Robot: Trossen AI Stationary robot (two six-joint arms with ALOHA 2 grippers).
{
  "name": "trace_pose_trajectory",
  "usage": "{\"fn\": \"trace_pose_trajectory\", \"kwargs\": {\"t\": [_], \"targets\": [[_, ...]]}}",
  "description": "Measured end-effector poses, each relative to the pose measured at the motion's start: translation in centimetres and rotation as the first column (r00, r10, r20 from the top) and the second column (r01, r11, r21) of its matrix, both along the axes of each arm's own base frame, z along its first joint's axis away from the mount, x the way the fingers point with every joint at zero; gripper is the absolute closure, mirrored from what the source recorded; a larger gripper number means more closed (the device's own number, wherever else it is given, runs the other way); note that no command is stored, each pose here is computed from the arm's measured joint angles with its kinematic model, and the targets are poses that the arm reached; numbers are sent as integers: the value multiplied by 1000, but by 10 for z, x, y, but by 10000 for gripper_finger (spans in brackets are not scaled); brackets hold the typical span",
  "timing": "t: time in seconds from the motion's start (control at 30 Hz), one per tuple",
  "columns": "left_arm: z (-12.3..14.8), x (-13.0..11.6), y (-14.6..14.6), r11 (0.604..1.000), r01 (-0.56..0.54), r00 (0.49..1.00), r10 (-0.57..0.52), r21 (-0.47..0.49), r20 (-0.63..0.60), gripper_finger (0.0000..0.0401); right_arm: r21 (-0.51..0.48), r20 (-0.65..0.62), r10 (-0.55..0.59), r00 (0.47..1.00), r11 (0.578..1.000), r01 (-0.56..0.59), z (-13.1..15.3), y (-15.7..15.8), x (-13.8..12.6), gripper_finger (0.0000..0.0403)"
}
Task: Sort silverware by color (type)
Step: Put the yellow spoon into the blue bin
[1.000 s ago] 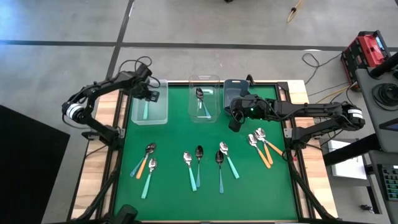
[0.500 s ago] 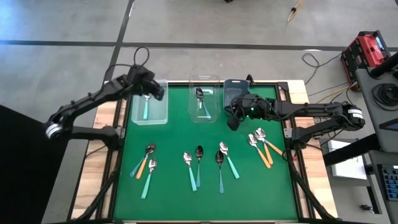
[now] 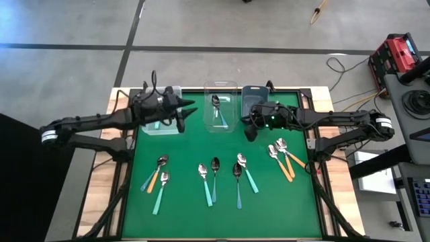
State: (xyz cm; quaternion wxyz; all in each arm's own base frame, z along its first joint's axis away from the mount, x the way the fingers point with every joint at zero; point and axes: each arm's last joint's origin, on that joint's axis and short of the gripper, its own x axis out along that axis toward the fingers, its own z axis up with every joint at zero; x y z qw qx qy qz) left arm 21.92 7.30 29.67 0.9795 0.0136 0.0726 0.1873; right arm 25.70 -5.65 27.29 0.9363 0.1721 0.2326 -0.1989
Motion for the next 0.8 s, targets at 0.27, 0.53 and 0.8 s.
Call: {"fn": "trace_pose_trajectory", "kwargs": {"t": [0.27, 0.53, 0.8], "targets": [[-5, 3, -1, 981, 27, 980, -64, 193, 187, 278, 2, 44, -5, 999, 1000, 5, 4, 0, 2, 390], [-3, 4, -1, 964, 56, 982, -100, 259, 159, 278, 37, 214, 59, 975, 997, -68, 17, 1, 9, 390], [-1, -4, 1, 968, -38, 994, 11, 249, 109, 278, 52, 228, 55, 972, 996, -68, 18, 1, 11, 390]]}}
